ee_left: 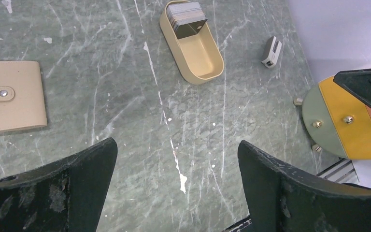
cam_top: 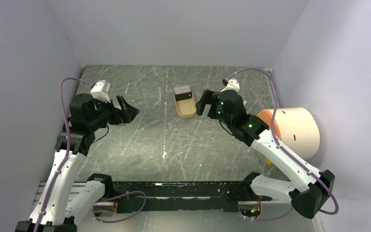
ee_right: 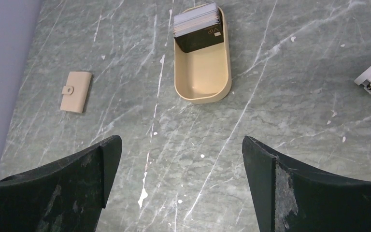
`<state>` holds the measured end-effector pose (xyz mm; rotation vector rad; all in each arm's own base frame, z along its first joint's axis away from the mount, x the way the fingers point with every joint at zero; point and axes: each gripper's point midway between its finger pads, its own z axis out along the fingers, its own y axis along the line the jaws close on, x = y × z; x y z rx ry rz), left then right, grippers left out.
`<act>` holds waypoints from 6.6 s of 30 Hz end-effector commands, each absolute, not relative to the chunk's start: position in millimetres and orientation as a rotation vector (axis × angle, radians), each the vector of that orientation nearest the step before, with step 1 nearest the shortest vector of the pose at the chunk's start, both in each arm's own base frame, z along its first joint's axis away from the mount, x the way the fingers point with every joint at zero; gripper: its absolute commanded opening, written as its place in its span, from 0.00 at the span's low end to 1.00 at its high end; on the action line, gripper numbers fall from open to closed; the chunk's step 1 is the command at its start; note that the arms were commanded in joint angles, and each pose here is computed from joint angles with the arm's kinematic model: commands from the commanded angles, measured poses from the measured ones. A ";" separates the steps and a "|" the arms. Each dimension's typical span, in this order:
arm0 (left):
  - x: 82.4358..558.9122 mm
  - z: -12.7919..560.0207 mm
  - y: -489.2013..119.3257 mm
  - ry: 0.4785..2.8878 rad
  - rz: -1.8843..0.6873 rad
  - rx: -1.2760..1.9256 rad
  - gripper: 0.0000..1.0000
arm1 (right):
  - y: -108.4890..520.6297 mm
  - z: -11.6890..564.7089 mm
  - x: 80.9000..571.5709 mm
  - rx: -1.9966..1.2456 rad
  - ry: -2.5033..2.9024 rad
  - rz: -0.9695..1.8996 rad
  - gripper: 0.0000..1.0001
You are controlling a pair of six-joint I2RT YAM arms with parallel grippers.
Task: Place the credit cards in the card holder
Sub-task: Adjust the card holder at the center of the board, then pick up the card holder from the center of the board, then place the card holder at the center of the board, then open the card holder at the center of the board.
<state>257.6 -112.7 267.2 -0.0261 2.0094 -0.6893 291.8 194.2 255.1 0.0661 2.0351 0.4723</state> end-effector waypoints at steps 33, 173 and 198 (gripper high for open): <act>391.2 113.0 14.6 2.502 -0.137 -0.683 0.69 | 189.1 284.2 264.7 0.053 1.900 0.647 0.99; 256.9 107.2 -171.3 2.437 -0.812 -0.370 0.80 | 361.1 95.6 235.0 -0.205 2.500 0.632 0.35; 226.5 236.7 -58.5 1.861 -0.458 -0.597 0.94 | 356.8 10.7 229.2 -0.364 2.647 0.117 0.36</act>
